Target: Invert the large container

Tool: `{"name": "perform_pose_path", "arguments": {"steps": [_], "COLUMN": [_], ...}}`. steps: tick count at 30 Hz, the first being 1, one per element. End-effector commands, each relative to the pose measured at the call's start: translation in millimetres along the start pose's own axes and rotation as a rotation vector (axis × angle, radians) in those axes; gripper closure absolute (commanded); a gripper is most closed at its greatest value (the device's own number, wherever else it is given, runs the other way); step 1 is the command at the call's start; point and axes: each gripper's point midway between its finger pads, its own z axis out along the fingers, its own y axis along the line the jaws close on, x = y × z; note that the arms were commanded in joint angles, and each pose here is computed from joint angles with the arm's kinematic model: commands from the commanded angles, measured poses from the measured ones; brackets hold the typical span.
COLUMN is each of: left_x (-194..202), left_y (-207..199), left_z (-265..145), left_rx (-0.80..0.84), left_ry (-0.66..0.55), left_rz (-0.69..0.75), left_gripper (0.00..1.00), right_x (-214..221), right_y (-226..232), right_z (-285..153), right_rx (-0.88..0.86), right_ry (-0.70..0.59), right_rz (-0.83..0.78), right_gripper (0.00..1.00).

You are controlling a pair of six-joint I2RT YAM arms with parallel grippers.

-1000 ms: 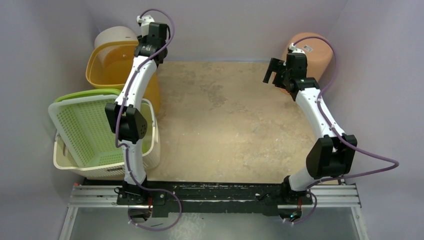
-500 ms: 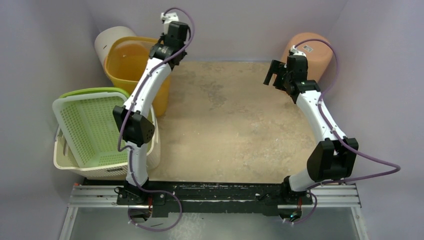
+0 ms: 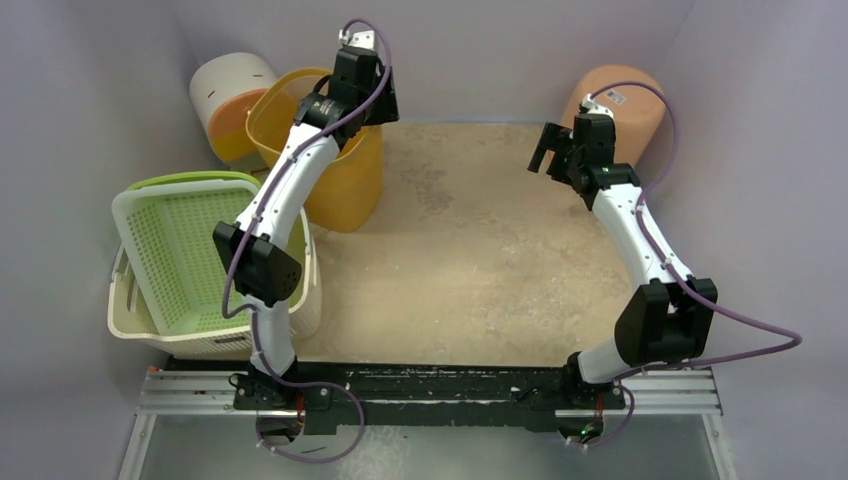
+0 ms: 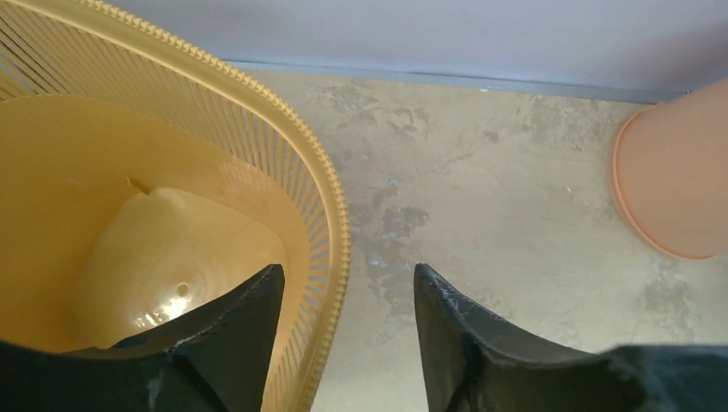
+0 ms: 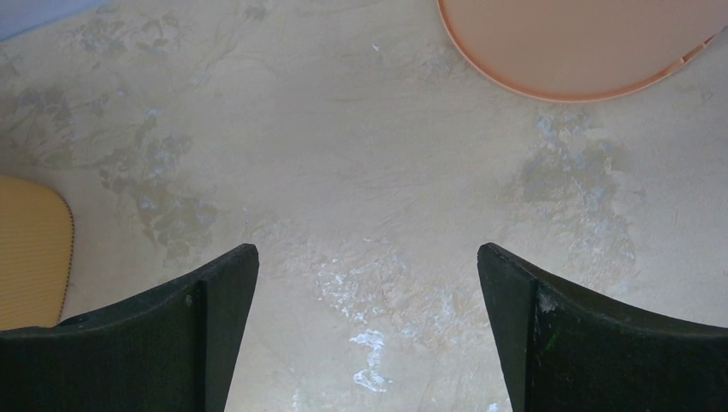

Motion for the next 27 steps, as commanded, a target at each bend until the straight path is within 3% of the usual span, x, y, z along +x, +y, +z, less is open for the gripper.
{"name": "perform_pose_path", "arguments": {"steps": [1,5,7,13,16,21,27], "left_x": [-11,0,7,33,34,29,-13], "left_y": [-9,2,9,26,24,-4,-103], "left_z": [-13,-2,5,33,35,17,-46], "left_rx": [0.048,0.000,-0.033,-0.113,-0.104,0.031,0.367], "left_ry": [0.005,0.031,0.046,0.116,0.121,0.119,-0.036], "left_rz": [0.050,0.109,0.139,0.224,0.236,0.225,0.090], "left_gripper": [0.43,0.39,0.44,0.72,1.00,1.00,1.00], "right_x": [-23,-23,-23,-25,-24,-19,-18], "right_y": [1,1,1,0,-2,-5,-11], "right_z": [-15,-16,-17,-20,-22,-22,-19], "right_rx": [-0.006,-0.006,-0.006,-0.004,0.002,0.012,0.046], "right_ry": [-0.082,-0.081,-0.083,-0.087,-0.089,-0.084,-0.089], "right_rz": [0.015,0.013,0.012,-0.002,-0.002,0.001,-0.001], "right_gripper": [0.00,0.00,0.00,0.00,0.00,0.00,0.00]}}
